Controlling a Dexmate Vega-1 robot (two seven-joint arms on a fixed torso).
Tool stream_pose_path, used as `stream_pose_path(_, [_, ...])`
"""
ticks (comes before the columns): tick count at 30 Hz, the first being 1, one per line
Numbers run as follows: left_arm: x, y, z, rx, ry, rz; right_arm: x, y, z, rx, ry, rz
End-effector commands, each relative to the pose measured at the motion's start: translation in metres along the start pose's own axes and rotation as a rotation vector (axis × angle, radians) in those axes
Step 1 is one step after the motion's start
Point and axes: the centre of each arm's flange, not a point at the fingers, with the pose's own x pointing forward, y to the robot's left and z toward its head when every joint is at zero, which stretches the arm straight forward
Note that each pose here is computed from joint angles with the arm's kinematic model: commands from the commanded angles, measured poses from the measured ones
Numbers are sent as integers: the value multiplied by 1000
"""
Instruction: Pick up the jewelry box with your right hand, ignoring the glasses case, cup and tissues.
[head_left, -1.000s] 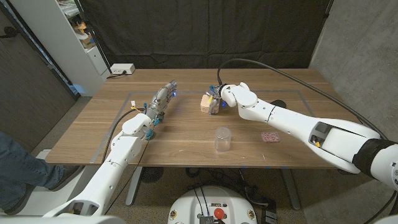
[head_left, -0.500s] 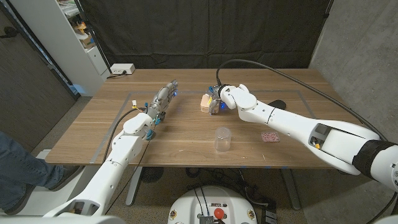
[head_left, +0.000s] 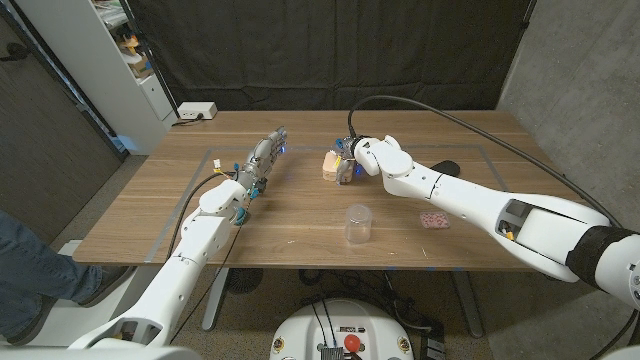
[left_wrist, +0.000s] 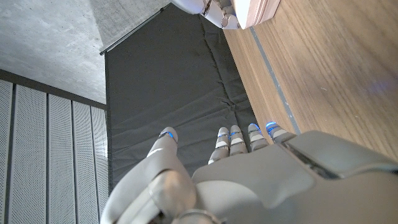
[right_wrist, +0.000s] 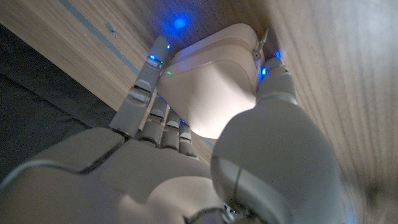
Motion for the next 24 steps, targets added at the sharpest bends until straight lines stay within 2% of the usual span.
stream_pose_path(1, [2, 0, 0, -2, -1, -3, -9, -8, 0, -20, 0, -11])
stream_pose_path(24, [0, -2, 2, 2, -9, -12, -29, -28, 6, -25, -15, -38])
